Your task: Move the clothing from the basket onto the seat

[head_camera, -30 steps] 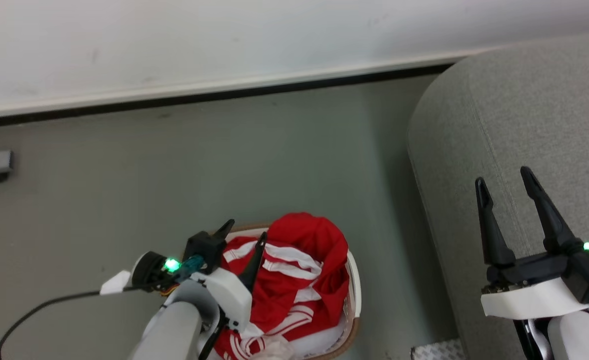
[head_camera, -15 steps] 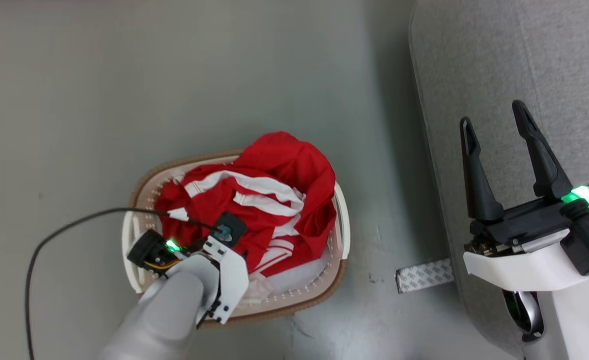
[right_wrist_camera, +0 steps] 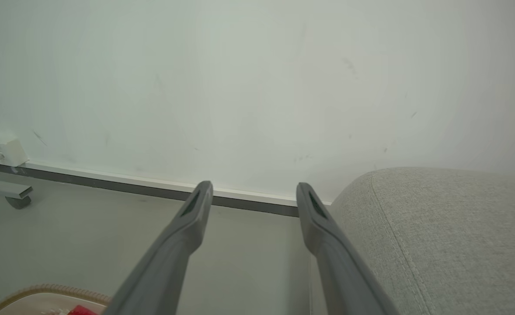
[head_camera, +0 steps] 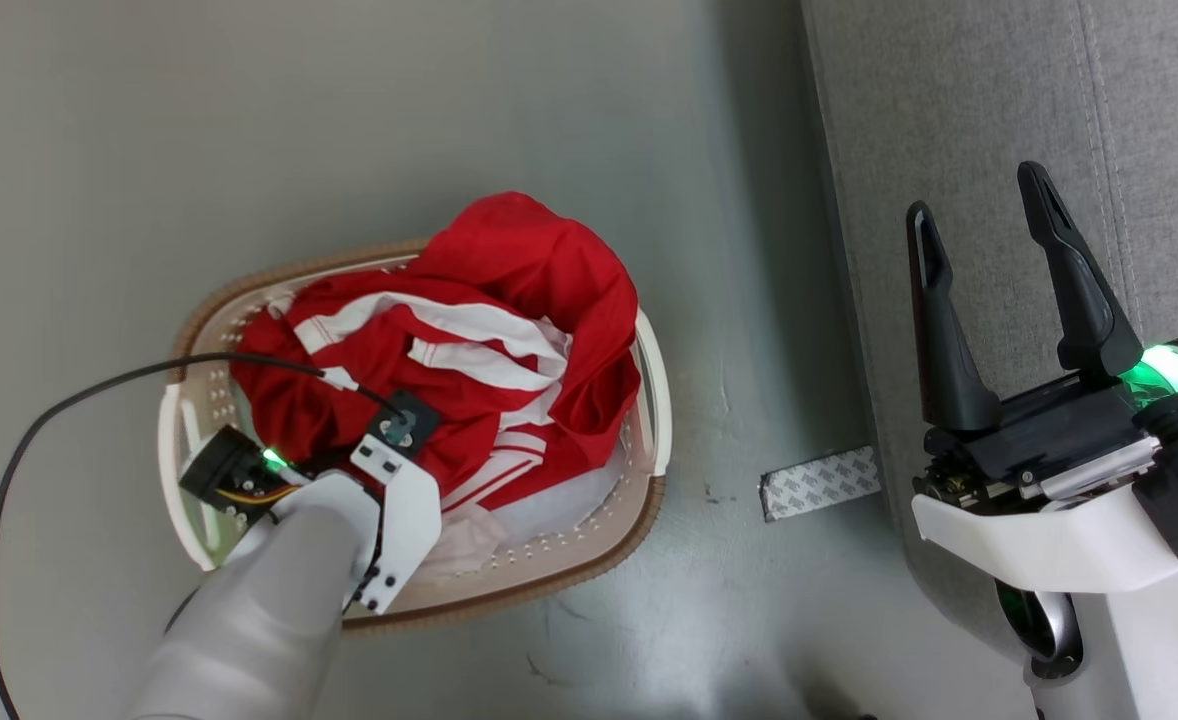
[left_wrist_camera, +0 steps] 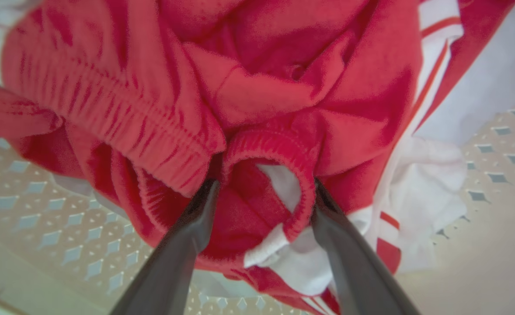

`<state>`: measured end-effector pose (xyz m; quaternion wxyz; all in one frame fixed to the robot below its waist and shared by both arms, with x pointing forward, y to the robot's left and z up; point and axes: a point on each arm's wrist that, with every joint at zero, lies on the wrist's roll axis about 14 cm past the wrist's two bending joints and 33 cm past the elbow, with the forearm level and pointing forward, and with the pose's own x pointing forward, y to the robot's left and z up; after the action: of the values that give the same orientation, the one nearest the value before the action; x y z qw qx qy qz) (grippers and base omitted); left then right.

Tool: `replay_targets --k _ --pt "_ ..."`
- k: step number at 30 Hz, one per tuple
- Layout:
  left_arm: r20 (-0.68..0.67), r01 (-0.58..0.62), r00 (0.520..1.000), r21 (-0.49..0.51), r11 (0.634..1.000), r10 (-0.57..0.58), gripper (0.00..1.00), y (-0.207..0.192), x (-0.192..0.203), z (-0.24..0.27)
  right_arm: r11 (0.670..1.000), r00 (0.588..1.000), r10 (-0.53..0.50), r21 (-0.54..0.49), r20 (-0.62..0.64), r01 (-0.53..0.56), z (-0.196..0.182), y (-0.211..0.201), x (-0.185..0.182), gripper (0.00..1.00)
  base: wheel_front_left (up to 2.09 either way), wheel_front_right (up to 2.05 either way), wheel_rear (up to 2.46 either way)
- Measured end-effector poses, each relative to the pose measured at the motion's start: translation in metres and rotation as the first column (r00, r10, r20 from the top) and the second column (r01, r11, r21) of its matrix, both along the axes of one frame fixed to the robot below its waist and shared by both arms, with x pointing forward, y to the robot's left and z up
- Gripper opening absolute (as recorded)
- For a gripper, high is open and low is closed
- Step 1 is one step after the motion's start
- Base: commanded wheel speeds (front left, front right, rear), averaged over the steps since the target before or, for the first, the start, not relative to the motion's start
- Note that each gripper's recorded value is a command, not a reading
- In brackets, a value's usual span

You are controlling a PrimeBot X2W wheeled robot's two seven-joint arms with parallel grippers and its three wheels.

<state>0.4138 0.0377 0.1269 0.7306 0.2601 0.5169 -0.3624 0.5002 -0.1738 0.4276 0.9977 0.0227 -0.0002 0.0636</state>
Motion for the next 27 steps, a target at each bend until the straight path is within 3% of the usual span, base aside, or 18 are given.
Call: replay_targets --k 2,3,4,13,19,27 --pt "0.013 0.002 1.0 -0.013 1.0 -0.002 1.0 -0.004 0.002 -0.005 1.0 1.0 -0.006 0.003 -0.014 0.006 -0.006 -0.002 0.0 1.0 0.0 0.0 0.0" --pt "0.02 0.001 1.0 -0.024 1.0 -0.001 0.69 -0.006 0.003 -0.006 1.0 1.0 -0.007 0.002 -0.02 0.007 -0.008 -0.003 0.0 1.0 0.0 0.0 0.0" --pt "0.033 -0.002 0.999 -0.036 0.999 0.003 0.0 -0.008 0.004 -0.006 1.0 1.0 -0.009 0.0 -0.023 0.009 -0.009 -0.003 -0.001 1.0 0.0 0.0 0.0" --pt "0.094 -0.178 0.976 -0.192 0.965 0.198 0.0 -0.016 0.016 0.029 1.0 1.0 -0.024 0.005 0.006 0.024 0.011 -0.006 -0.009 1.0 0.0 0.0 0.0" --pt "0.088 -0.264 0.952 -0.253 0.931 0.294 0.0 -0.004 -0.001 0.066 0.999 0.999 -0.029 0.014 0.022 0.029 0.031 -0.004 -0.03 1.0 0.0 0.0 0.0" --pt "0.16 -0.353 0.885 -0.379 0.855 0.437 0.0 0.014 -0.012 0.135 1.0 0.999 -0.008 0.03 0.05 0.007 0.06 0.003 -0.073 1.0 0.0 0.0 0.0"
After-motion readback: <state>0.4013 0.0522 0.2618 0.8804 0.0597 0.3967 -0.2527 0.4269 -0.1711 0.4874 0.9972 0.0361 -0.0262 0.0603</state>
